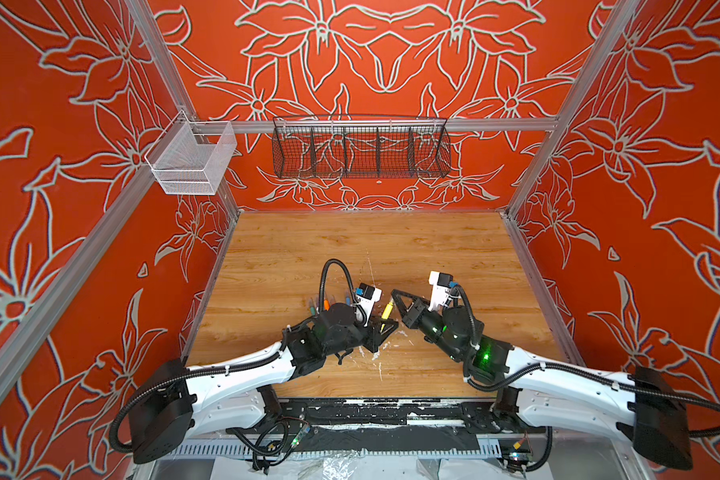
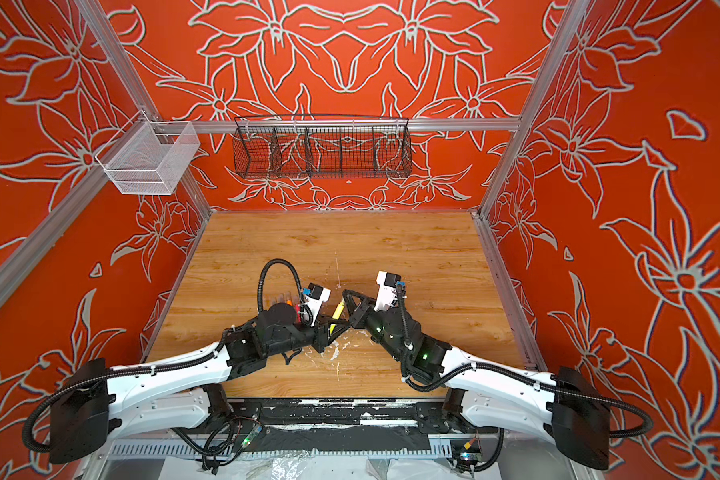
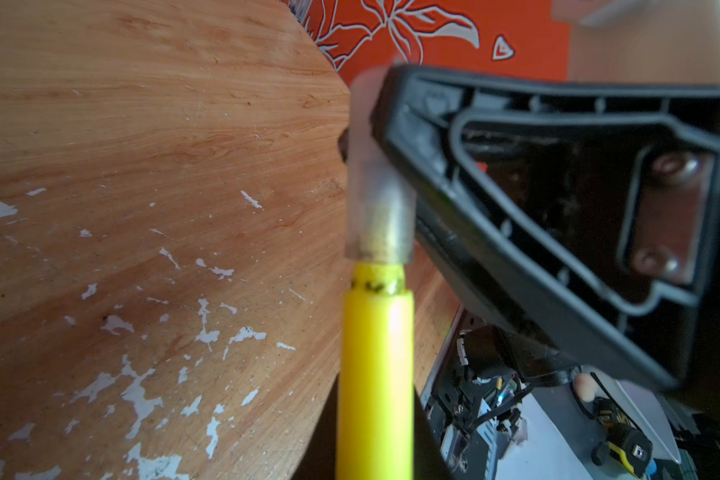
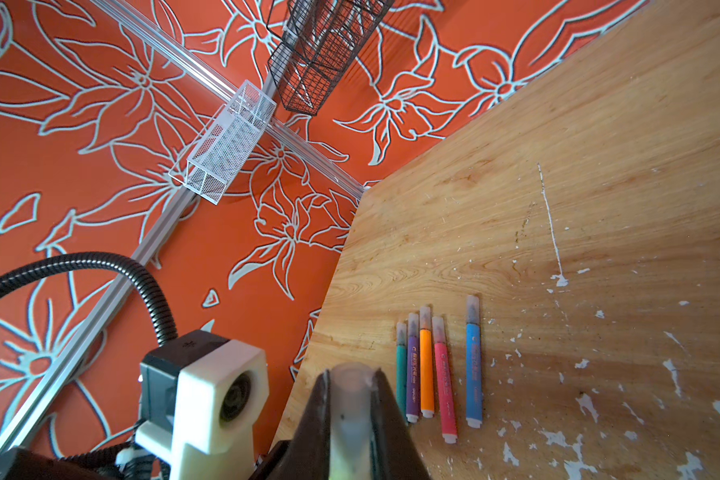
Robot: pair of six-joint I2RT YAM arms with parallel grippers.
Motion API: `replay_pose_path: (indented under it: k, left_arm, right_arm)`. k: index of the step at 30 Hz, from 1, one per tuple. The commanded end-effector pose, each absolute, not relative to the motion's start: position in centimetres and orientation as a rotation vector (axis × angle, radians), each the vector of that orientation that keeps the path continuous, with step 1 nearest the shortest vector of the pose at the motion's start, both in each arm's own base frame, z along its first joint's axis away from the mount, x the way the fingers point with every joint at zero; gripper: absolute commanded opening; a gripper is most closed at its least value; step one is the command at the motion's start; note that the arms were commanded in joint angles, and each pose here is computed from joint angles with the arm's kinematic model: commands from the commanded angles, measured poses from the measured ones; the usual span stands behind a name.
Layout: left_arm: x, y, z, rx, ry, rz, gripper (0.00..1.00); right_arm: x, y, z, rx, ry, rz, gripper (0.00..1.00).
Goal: Insert the pens into the pen caps
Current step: 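Lower the cap in the right gripper down onto the yellow marker tip, then press the cap down onto the yellow marker with the right gripper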
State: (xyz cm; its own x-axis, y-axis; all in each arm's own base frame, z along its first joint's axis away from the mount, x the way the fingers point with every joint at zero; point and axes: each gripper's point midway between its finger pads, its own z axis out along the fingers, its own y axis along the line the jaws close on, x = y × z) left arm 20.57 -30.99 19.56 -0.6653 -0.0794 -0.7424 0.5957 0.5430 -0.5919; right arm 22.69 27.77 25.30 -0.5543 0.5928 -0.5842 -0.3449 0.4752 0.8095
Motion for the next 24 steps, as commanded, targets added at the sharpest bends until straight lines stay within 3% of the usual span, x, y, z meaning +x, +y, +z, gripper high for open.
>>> replay_pose_path:
  k: [1, 12, 18, 21, 24]
  left_arm:
    - [22.6, -30.6, 24.9, 0.335, 1.872, -1.178, 0.0]
    - [22.5, -30.8, 27.8, 0.347, 1.777, -1.344, 0.0]
    - [22.7, -29.6, 28.2, 0.326, 1.776, -1.285, 0.0]
    - [22.3, -28.9, 27.7, 0.372, 1.763, -1.223, 0.0]
    - [21.8, -28.0, 27.4, 0.43, 1.745, -1.152, 0.0]
  right_arm:
    - [19.3, 30.5, 23.9, 0.03, 1.826, 1.341, 0.0]
    - [15.7, 33.7, 25.6, -0.1, 1.698, 1.491, 0.0]
    - [15.9, 33.2, 25.4, -0.083, 1.692, 1.449, 0.01]
    - [16.6, 31.0, 25.7, -0.025, 1.69, 1.375, 0.25]
    - [16.8, 28.7, 26.8, -0.01, 1.678, 1.307, 0.38]
